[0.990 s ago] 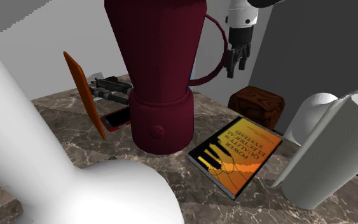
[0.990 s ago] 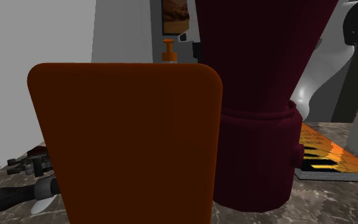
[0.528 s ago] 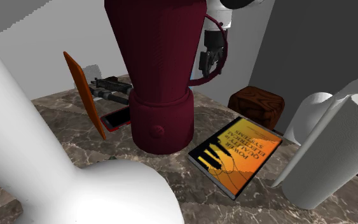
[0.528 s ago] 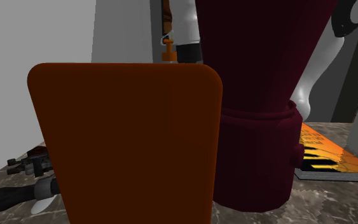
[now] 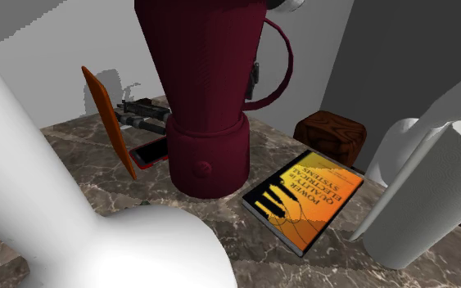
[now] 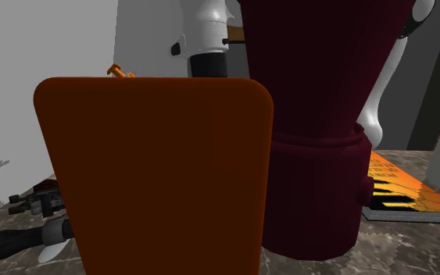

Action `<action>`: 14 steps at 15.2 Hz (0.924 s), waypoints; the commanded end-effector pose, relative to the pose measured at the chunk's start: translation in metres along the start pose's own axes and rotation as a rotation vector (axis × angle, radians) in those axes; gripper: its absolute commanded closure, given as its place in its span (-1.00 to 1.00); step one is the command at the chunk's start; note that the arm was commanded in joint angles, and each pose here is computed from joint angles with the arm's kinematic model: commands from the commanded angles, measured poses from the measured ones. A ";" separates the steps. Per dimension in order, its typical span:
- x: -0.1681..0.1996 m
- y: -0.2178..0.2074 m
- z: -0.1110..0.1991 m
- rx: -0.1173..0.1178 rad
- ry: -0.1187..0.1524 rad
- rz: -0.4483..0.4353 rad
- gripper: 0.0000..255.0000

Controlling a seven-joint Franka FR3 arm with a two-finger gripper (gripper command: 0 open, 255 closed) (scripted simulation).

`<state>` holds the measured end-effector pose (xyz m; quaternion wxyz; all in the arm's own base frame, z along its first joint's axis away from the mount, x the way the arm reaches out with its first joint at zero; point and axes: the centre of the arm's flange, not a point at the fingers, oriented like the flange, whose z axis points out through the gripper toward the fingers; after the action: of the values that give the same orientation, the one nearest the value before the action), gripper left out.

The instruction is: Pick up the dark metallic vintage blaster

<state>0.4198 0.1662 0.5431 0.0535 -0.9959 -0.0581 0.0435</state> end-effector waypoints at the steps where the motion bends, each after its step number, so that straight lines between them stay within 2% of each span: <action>1: 0.017 -0.018 -0.001 0.022 0.004 -0.015 -1.00; 14: 0.115 -0.136 -0.007 0.156 0.031 -0.109 -1.00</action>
<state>0.5117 0.3036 0.5591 0.1286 -0.9858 -0.1041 0.0299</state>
